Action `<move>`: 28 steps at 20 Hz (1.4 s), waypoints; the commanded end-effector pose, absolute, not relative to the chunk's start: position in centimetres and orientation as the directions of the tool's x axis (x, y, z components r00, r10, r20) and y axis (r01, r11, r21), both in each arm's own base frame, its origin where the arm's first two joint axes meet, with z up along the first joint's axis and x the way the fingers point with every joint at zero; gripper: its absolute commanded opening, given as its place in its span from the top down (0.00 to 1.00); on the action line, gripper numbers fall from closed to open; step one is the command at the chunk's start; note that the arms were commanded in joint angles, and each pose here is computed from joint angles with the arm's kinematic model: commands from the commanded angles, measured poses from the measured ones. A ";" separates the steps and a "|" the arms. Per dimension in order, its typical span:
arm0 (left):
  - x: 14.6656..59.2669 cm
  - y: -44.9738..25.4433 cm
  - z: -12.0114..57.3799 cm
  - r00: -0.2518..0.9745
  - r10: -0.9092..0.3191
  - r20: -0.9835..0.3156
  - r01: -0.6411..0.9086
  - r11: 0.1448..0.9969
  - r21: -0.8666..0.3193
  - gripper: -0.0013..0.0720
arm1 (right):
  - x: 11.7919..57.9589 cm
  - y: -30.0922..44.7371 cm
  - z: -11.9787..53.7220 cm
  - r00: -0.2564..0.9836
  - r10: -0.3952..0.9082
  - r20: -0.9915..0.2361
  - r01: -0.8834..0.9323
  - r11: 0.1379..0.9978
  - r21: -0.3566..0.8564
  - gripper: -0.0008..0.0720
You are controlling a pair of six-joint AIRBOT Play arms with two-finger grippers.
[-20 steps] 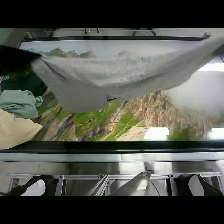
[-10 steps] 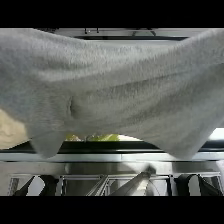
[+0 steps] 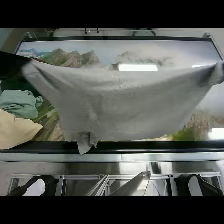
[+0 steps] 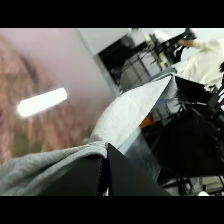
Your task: Fold the shirts.
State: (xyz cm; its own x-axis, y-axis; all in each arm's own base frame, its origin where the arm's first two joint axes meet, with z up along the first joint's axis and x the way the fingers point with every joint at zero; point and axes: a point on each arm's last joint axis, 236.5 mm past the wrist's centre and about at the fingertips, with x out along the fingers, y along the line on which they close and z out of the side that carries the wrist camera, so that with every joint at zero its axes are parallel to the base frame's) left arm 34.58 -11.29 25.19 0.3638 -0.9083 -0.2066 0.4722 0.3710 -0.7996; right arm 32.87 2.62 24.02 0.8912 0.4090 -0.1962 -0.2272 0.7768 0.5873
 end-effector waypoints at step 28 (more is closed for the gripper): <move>48.4 -11.8 -8.5 -0.063 -0.706 -0.705 0.089 0.700 -0.709 0.97 | 46.6 -3.4 -6.5 0.615 0.567 -0.549 -0.039 0.716 0.697 0.96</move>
